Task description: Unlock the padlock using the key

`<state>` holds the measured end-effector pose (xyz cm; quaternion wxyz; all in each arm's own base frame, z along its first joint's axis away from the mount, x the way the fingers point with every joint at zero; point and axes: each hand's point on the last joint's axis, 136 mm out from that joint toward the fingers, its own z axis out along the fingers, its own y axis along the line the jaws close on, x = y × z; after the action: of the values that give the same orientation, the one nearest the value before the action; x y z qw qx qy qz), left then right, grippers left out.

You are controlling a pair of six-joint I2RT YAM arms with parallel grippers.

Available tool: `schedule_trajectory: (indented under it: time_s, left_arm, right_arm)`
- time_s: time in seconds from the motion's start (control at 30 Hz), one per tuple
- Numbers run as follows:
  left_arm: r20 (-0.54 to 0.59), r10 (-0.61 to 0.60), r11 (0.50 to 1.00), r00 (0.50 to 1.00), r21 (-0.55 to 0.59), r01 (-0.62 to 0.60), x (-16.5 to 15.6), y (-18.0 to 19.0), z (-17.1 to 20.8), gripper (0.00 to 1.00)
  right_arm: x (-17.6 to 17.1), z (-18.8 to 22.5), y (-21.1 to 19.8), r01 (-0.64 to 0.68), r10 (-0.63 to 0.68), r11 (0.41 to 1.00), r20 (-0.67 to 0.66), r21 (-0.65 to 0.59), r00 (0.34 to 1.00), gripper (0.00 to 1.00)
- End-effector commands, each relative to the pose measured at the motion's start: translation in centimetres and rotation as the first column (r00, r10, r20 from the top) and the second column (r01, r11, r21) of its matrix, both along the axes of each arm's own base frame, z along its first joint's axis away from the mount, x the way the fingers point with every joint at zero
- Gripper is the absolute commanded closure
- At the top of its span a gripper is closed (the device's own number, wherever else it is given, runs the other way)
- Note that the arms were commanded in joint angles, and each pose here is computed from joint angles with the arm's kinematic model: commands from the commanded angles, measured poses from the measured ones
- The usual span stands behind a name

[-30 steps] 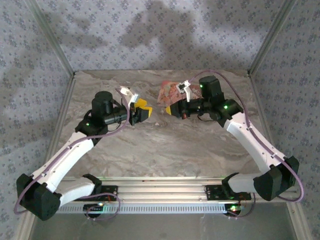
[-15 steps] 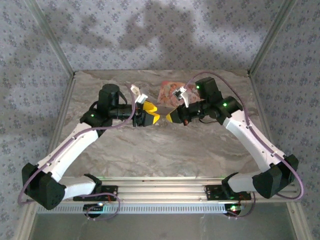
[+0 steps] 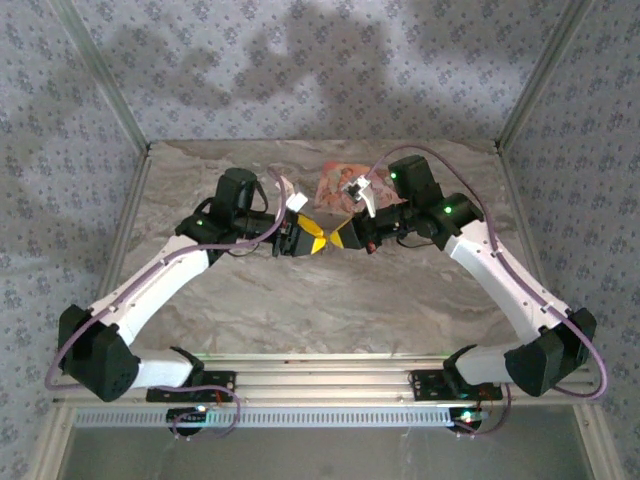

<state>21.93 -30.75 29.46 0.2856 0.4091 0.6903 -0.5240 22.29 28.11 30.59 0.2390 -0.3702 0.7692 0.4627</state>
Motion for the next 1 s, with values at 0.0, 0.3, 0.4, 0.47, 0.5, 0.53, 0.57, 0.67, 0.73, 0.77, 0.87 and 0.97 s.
schedule_trajectory:
  time_s: [0.0, 0.3, 0.4, 0.47, 0.5, 0.53, 0.57, 0.67, 0.73, 0.77, 0.87, 0.97]
  left_arm:
    - [0.019, -0.055, 0.998, 0.998, -0.032, 0.055, -0.9, -0.5, 1.8, 0.70]
    - [0.025, -0.029, 0.999, 0.999, -0.016, 0.029, -0.5, -0.6, 1.2, 1.00]
    - [0.058, 0.036, 0.999, 0.998, -0.012, -0.035, 0.3, -0.2, 0.9, 1.00]
    - [0.080, 0.073, 0.997, 0.994, -0.027, -0.071, 0.6, 0.1, 0.8, 1.00]
    - [0.087, 0.089, 0.996, 0.992, -0.036, -0.086, 0.7, 0.3, 0.8, 1.00]
    - [0.097, 0.104, 0.994, 0.990, -0.047, -0.100, 0.8, 0.4, 0.9, 1.00]
    - [0.105, 0.116, 0.992, 0.988, -0.057, -0.111, 0.9, 0.4, 1.0, 1.00]
    - [0.120, 0.152, 0.986, 0.981, -0.080, -0.143, 1.2, 0.7, 1.2, 1.00]
    - [0.124, 0.167, 0.984, 0.978, -0.090, -0.156, 1.3, 0.7, 1.3, 1.00]
    - [0.128, 0.174, 0.982, 0.976, -0.096, -0.162, 1.3, 0.8, 1.4, 1.00]
    - [0.132, 0.190, 0.979, 0.973, -0.103, -0.177, 1.5, 0.9, 1.6, 1.00]
    - [0.138, 0.203, 0.976, 0.969, -0.109, -0.189, 1.4, 1.0, 1.8, 1.00]
  right_arm:
    - [-0.5, 1.0, 0.3, -0.030, 0.030, 0.999, 0.014, 0.027, 0.999, 1.00]
    - [0.4, 1.0, 0.1, 0.013, -0.013, 0.999, -0.009, 0.034, 1.000, 0.93]
    - [3.3, 2.4, -1.9, 0.187, -0.185, 0.979, -0.030, 0.082, 0.982, 0.49]
    - [4.9, 3.6, -3.6, 0.287, -0.282, 0.946, -0.051, 0.153, 0.958, 0.45]
    - [5.2, 4.1, -4.2, 0.314, -0.309, 0.932, -0.058, 0.183, 0.949, 0.43]
    - [5.3, 4.8, -4.7, 0.336, -0.333, 0.917, -0.053, 0.216, 0.942, 0.43]
    - [5.3, 5.4, -5.0, 0.346, -0.346, 0.908, -0.043, 0.238, 0.937, 0.42]
    - [4.8, 6.1, -5.0, 0.353, -0.360, 0.901, -0.017, 0.251, 0.933, 0.42]
    - [4.5, 4.9, -4.6, 0.355, -0.358, 0.905, -0.031, 0.233, 0.933, 0.42]
    - [4.3, 4.8, -4.2, 0.350, -0.354, 0.907, -0.027, 0.234, 0.935, 0.42]
    - [3.8, 3.8, -3.1, 0.336, -0.338, 0.917, -0.028, 0.214, 0.941, 0.42]
    - [3.5, 2.6, -1.9, 0.317, -0.317, 0.930, -0.032, 0.186, 0.948, 0.42]
